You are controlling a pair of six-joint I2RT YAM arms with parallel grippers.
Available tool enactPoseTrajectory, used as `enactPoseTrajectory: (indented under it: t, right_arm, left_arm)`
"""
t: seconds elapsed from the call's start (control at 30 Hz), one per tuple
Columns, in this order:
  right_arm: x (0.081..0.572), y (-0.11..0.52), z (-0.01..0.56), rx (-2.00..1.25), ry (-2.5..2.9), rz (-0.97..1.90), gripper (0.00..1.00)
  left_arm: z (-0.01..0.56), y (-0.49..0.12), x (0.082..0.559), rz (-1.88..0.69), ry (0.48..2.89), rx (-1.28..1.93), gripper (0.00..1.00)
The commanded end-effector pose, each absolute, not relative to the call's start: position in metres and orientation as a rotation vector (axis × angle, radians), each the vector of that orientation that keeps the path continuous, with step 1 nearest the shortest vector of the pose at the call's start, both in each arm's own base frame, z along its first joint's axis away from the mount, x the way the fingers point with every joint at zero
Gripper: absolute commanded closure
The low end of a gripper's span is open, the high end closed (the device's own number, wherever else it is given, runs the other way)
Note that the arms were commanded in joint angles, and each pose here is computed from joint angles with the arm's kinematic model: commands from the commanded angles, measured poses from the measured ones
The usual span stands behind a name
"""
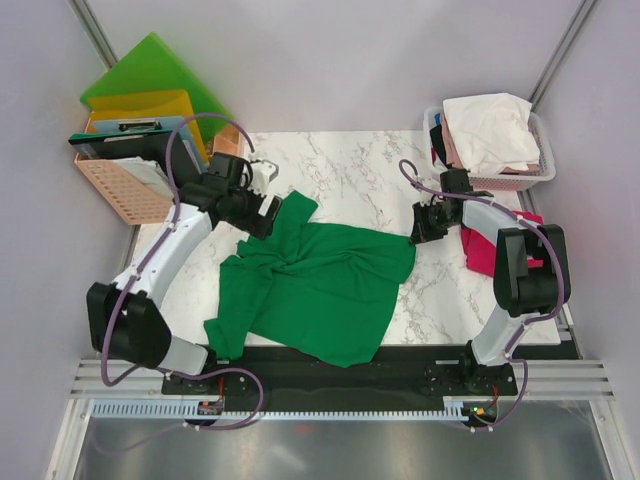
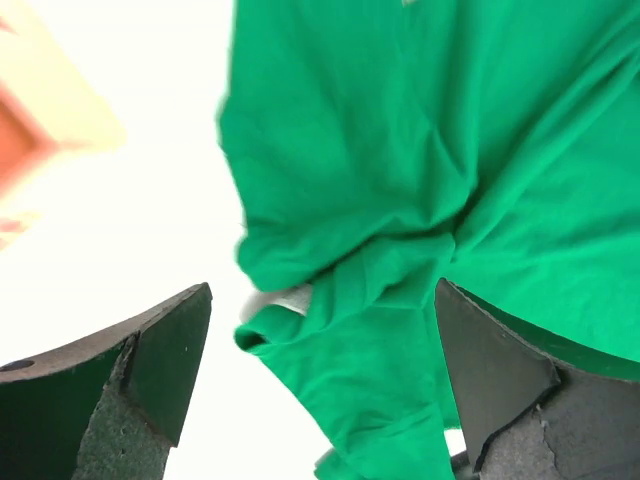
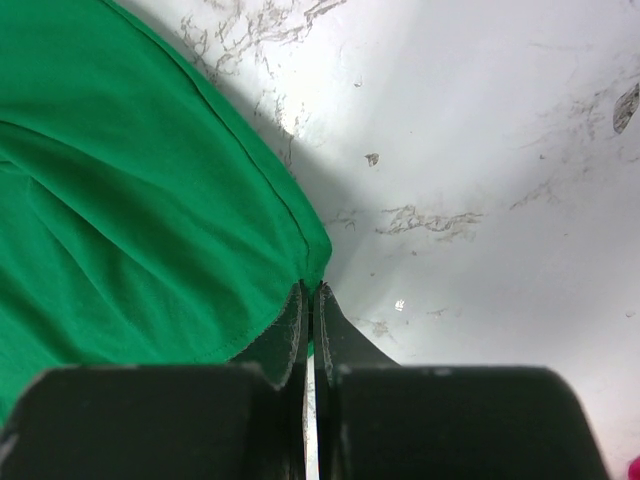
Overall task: Fold and stack the t-shirts
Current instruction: Flatten out the tshirt
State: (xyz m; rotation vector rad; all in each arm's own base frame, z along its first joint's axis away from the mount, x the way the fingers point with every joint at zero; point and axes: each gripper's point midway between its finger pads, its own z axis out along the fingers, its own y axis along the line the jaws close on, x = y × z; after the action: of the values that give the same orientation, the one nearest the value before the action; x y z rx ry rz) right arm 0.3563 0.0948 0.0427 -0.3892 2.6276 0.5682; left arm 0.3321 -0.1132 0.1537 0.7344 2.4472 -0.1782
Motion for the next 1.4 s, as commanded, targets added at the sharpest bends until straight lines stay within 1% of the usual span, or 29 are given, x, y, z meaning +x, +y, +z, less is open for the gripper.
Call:
enactPoseTrajectory:
  t: [0.0,0.07,0.13,0.2,0.3,0.33,0.43,0.47,0.53,0.57,0.6,0.67,0.7,0.73,1.03,1.23,1.37]
  right_arm:
    - [0.363,0.099,0.058,-0.418,2.554,0.591,1.0]
    - [0.364,0.1,0.058,-0.415,2.556,0.6,1.0]
    - [0.364,0.1,0.057,-0.413,2.556,0.6,1.0]
    - [0.363,0.099,0.057,-0.417,2.557,0.592,1.0]
    - [0.361,0.098,0.056,-0.419,2.558,0.583,1.0]
    - [0.361,0.098,0.058,-0.42,2.553,0.582,1.0]
    - [0.36,0.097,0.057,-0.418,2.557,0.584,1.0]
    - [0.36,0.098,0.057,-0.421,2.554,0.586,1.0]
    - [0.36,0.097,0.058,-0.422,2.551,0.58,1.0]
    - [0.36,0.097,0.06,-0.429,2.544,0.575,1.0]
    - [0.36,0.097,0.06,-0.43,2.544,0.573,1.0]
    - [0.359,0.097,0.058,-0.432,2.546,0.575,1.0]
    - [0.358,0.097,0.058,-0.432,2.546,0.577,1.0]
    - [0.358,0.098,0.058,-0.433,2.545,0.579,1.0]
    - [0.357,0.1,0.059,-0.433,2.539,0.595,1.0]
    - [0.355,0.099,0.056,-0.427,2.548,0.606,1.0]
    - [0.354,0.1,0.055,-0.429,2.55,0.61,1.0]
  left_arm:
    - [0.2,-0.115,0.362,-0.109,2.266,0.722,0.0]
    - [0.205,-0.121,0.375,-0.124,2.26,0.723,0.0]
    - [0.19,-0.132,0.385,-0.18,2.296,0.745,0.0]
    - [0.193,-0.145,0.397,-0.245,2.285,0.748,0.0]
    - [0.176,-0.16,0.424,-0.289,2.322,0.761,0.0]
    - [0.173,-0.168,0.442,-0.308,2.321,0.761,0.0]
    - [0.158,-0.185,0.451,-0.418,2.388,0.782,0.0]
    - [0.152,-0.193,0.466,-0.445,2.399,0.784,0.0]
    - [0.158,-0.202,0.479,-0.478,2.391,0.787,0.0]
    - [0.156,-0.203,0.484,-0.479,2.389,0.785,0.0]
    - [0.143,-0.206,0.49,-0.486,2.408,0.788,0.0]
    - [0.15,-0.207,0.502,-0.471,2.383,0.783,0.0]
    - [0.136,-0.207,0.506,-0.466,2.416,0.769,0.0]
    - [0.142,-0.209,0.512,-0.46,2.399,0.76,0.0]
    - [0.084,-0.202,0.51,-0.448,2.56,0.691,0.0]
    - [0.062,-0.193,0.51,-0.386,2.621,0.67,0.0]
    - [0.045,-0.191,0.505,-0.398,2.662,0.671,0.0]
